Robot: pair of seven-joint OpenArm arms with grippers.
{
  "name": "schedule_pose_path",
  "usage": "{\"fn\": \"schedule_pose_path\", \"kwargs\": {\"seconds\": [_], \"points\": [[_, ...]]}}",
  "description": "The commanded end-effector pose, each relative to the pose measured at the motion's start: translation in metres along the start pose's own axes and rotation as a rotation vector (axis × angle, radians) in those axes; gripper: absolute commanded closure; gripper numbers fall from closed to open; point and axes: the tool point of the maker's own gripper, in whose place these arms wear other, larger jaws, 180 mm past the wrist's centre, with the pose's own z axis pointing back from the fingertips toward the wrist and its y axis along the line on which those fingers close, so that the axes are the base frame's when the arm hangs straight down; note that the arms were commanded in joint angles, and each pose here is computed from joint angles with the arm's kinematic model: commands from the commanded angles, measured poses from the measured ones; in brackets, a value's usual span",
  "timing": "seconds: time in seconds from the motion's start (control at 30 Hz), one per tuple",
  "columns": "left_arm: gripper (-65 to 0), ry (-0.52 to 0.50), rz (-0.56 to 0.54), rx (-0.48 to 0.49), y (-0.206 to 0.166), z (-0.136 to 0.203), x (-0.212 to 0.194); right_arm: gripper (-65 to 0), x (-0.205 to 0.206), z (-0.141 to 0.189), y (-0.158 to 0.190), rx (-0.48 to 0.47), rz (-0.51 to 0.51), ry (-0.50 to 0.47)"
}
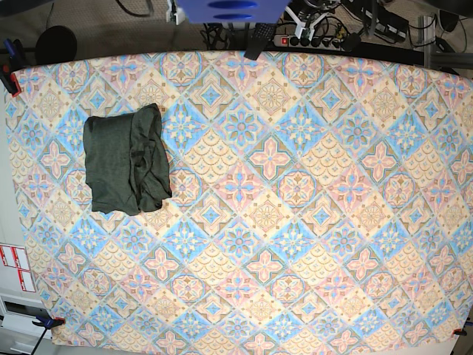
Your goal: Fold the T-shirt properly
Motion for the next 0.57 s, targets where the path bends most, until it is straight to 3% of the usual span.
{"fn": "schedule_pose_path", "kwargs": {"seconds": [0.0,0.23,0.43,0.53], "points": [[0.0,-0.008,-0.004,-0.007,-0.002,0.0,0.001,-2.1,-0.001,0.002,-0.005,-0.006,-0.004,-0.006],[0.0,-0.015,0.014,-0.027,-0.017,-0.004,0.003,-2.1,0.009,0.0,-0.003,-0.007,-0.001,-0.024],[0.0,-0.015,0.017,-0.031,-0.02,-0.004,0.003,-2.1,0.014,-0.013,0.045,0.066,-0.021,-0.035],[0.0,-0.018,0.023,-0.032,-0.021,-0.005,0.004,-2.1,0.024,-0.016,0.052,0.077,-0.018,-0.049]]}}
